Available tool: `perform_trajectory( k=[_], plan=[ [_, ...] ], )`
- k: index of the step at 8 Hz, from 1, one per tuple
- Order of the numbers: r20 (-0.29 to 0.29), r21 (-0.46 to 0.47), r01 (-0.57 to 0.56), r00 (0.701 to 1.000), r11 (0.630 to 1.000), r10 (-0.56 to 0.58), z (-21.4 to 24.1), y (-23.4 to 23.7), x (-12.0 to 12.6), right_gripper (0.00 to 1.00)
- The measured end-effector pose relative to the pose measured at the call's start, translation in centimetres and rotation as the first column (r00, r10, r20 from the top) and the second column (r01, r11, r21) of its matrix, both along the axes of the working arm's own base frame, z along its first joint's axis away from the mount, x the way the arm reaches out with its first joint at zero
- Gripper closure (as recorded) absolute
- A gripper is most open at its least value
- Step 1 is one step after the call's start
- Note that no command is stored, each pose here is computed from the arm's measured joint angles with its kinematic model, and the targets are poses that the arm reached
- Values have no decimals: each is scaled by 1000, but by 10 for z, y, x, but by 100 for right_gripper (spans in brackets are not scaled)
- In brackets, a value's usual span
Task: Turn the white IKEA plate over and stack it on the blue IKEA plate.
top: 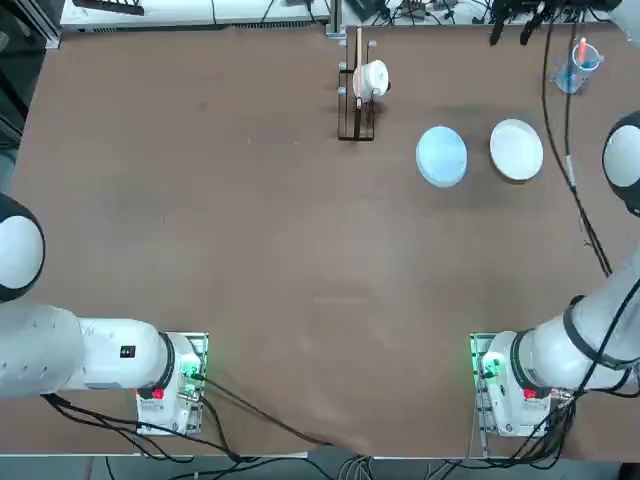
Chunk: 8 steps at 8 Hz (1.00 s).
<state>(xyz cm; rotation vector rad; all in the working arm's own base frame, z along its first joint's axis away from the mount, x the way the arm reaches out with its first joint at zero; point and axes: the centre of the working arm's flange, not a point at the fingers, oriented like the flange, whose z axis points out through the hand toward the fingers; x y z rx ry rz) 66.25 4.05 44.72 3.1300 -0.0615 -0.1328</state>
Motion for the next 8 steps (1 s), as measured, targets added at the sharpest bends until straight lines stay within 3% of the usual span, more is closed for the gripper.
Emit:
perform_trajectory(
  k=[2, 5, 8],
  plan=[
    [44, -2, 5, 999, 1000, -5, -82, -7, -26, 0],
    [-9, -13, 31, 999, 999, -31, -163, -38, -71, 0],
    [-36, -10, 25, 999, 1000, -26, -214, -63, -75, 0]
  ],
)
